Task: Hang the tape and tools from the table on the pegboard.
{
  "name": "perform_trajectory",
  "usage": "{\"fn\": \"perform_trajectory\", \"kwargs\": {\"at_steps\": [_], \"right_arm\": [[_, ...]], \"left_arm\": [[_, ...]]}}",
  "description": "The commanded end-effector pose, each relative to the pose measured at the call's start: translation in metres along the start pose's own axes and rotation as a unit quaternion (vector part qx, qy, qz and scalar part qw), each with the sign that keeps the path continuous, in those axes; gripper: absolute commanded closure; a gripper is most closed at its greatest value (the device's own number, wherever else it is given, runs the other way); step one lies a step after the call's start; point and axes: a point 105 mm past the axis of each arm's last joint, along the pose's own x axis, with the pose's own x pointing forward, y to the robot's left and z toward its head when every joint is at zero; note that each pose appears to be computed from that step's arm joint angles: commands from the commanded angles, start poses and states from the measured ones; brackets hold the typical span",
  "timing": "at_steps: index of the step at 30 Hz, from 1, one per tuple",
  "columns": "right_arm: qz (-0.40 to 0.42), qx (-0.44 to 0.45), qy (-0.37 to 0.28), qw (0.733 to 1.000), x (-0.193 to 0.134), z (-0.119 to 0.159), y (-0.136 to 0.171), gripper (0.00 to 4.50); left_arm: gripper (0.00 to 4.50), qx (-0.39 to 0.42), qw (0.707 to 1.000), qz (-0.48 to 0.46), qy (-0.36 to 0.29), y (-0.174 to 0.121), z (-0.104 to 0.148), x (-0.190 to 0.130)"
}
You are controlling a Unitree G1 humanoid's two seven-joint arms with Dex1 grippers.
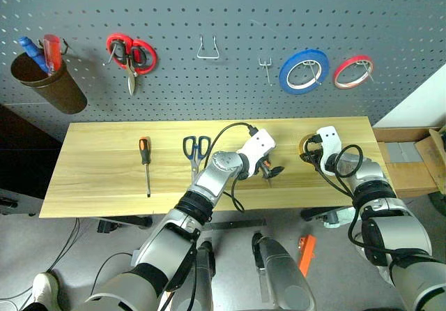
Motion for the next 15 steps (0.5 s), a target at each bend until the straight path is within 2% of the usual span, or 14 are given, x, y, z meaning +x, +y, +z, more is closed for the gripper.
{"fn": "perform_trajectory", "kwargs": {"at_steps": [1,9,13,15], "right_arm": [[0.003,-0.004,0.032,0.999,0.002,-0.021,0.002,4.25],[-0.033,-0.066,-0.048,0.996,-0.022,0.007,-0.002,4.25],[-0.050,-0.098,-0.105,0.988,-0.059,0.016,0.019,4.25],[-0.041,-0.135,-0.135,0.981,-0.080,0.017,0.043,4.25]], "left_arm": [[0.00,0.010,1.000,0.002,-0.021,0.001,0.015,0.003],[0.00,0.015,0.998,0.030,-0.056,0.009,0.022,-0.016],[0.00,0.004,0.992,0.084,-0.094,0.016,0.031,-0.040],[0.00,-0.026,0.987,0.104,-0.121,0.017,0.039,-0.055]]}}
